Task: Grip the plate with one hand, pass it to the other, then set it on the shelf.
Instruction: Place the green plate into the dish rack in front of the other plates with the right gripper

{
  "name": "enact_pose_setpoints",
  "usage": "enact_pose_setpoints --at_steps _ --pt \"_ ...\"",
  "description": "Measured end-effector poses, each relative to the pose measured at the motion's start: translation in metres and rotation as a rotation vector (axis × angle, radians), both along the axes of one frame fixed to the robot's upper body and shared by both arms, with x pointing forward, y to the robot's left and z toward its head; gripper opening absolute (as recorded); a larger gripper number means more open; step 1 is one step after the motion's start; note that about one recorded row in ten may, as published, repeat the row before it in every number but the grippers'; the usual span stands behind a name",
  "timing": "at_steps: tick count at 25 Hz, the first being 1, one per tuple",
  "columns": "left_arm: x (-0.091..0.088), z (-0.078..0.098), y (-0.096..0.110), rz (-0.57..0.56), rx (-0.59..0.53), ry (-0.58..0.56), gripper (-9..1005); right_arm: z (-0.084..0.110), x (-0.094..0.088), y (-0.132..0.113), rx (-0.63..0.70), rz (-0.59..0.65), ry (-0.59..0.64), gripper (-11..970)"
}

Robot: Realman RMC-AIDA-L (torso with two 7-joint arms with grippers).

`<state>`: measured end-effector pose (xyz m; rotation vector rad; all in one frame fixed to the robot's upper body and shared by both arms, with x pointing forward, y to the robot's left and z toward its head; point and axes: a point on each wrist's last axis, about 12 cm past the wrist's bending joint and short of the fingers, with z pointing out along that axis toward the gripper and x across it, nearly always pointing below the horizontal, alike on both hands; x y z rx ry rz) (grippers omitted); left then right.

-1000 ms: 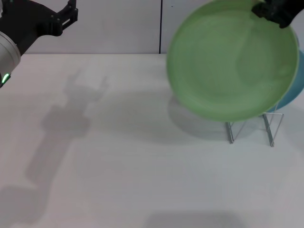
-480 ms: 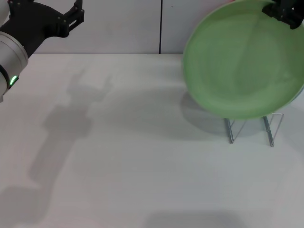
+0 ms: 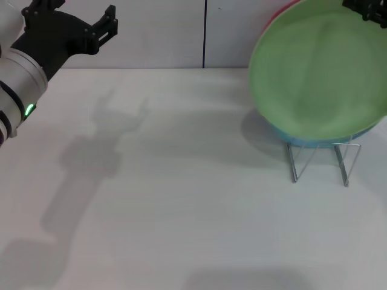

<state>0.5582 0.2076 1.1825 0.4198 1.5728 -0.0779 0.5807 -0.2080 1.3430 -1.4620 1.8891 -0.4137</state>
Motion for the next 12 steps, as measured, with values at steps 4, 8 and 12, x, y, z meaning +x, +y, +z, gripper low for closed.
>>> enact_pose_setpoints --at_steps 4,8,12 --pt "-0.002 -0.002 -0.001 -0.001 -0.007 -0.002 864 -0.002 -0.001 0.003 -0.052 0.027 -0.026 44" --pt "-0.003 -0.003 -0.002 -0.003 -0.015 0.002 864 -0.003 -0.003 0.008 -0.088 0.053 -0.039 45" --pt "-0.004 -0.004 -0.003 -0.008 -0.013 0.004 864 -0.006 -0.005 0.011 -0.11 0.076 -0.035 44"
